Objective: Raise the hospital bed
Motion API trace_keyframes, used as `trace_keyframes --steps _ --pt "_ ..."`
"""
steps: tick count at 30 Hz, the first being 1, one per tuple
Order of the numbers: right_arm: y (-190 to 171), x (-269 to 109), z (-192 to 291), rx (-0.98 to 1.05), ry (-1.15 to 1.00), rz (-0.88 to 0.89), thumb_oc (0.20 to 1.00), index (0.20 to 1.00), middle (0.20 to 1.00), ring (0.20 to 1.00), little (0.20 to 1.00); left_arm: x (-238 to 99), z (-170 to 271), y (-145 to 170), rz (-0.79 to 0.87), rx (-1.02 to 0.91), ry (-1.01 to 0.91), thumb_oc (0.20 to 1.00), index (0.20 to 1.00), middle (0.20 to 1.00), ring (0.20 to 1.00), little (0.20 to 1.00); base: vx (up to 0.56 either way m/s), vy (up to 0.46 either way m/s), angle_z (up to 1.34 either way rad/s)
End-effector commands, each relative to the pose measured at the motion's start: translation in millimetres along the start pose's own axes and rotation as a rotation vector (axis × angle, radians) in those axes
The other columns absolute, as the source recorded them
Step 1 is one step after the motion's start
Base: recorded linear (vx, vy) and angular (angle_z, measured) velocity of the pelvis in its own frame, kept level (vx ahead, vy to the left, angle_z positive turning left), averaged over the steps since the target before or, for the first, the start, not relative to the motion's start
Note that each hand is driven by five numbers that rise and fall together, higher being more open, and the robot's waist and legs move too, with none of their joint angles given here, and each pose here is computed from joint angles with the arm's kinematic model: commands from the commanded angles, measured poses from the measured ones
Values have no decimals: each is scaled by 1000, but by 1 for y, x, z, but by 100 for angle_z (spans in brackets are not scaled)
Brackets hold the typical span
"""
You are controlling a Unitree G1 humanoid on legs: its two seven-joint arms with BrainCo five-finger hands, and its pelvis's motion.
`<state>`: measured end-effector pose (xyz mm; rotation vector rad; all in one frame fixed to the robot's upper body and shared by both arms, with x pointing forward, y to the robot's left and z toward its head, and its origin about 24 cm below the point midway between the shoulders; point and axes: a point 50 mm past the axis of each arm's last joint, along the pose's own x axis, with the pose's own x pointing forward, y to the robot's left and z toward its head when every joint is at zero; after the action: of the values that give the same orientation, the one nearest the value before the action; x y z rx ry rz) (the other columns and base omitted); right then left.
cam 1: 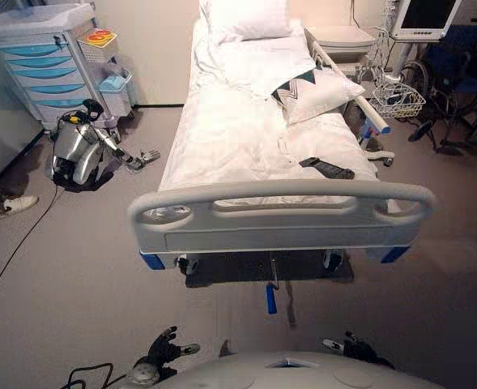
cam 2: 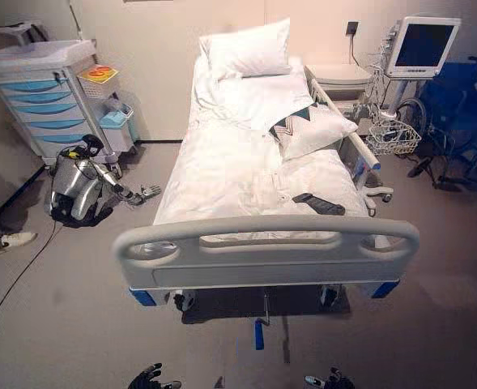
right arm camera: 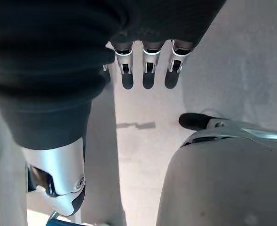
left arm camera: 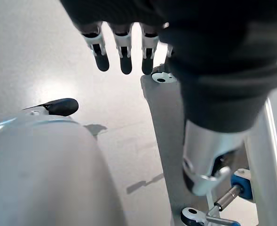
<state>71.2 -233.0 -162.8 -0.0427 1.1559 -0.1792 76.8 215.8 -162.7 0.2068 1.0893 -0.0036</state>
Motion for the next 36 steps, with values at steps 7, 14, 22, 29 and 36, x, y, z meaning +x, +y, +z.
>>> trace_keyframes --steps 7,14,22,29,36 --pt "10 8 28 -40 -32 34 1000 1000 1000 1000 1000 8 23 5 -13 -4 -39 1000 1000 1000 1000 1000 9 8 2" --pt "9 8 27 -45 -26 30 1000 1000 1000 1000 1000 8 24 3 -14 13 -44 1000 1000 1000 1000 1000 0 0 0" --pt "2 10 46 1 -83 8 1000 1000 1000 1000 1000 11 67 7 -2 -6 -227 1000 1000 1000 1000 1000 -15 -2 0" --pt "4 11 119 -29 -285 29 1000 1000 1000 1000 1000 -9 167 14 -107 42 -634 1000 1000 1000 1000 1000 -184 12 -1" --pt "36 -5 206 -108 -532 111 1000 1000 1000 1000 1000 -60 256 13 -198 218 -1004 1000 1000 1000 1000 1000 -143 13 -10"
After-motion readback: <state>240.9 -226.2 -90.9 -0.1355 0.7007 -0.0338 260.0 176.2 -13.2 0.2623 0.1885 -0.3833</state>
